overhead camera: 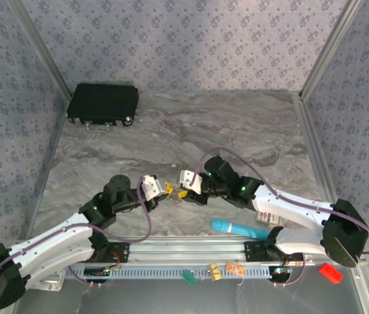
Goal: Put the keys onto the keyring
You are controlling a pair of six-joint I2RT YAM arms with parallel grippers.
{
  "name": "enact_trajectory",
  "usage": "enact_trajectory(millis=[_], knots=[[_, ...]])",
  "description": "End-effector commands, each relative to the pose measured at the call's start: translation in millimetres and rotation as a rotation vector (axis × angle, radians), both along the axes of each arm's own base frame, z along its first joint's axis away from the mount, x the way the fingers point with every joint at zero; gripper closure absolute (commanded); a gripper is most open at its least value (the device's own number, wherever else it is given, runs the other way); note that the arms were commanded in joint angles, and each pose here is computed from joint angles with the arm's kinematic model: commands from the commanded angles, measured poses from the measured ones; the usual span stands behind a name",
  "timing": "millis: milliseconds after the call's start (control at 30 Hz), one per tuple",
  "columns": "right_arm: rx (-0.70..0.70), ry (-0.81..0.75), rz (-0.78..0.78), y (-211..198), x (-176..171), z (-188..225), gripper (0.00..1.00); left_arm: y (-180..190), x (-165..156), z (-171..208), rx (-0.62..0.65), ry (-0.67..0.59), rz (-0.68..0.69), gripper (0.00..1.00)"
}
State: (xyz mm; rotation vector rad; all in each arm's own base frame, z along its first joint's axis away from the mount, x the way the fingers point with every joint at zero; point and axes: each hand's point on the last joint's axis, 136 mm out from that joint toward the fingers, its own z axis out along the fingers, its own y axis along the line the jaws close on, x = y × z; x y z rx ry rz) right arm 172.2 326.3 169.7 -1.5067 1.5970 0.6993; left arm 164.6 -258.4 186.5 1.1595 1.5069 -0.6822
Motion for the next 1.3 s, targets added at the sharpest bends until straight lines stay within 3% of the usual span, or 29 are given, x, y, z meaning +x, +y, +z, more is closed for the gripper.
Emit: enact_trajectory(millis=[0, 600, 1267], knots=[[0.053, -0.005, -0.002, 1, 1, 20, 0.76, -2, -2, 10, -0.025, -0.036, -0.029, 1.0], [0.027, -0.019, -0.036, -7, 7, 22, 0.96, -3, -7, 9, -0.017, -0.039, -0.055, 1.0], [-0.05, -0.092, -0.037, -12, 22, 17, 1.0, -13, -21, 18, -0.044, -0.005, -0.157, 1.0]])
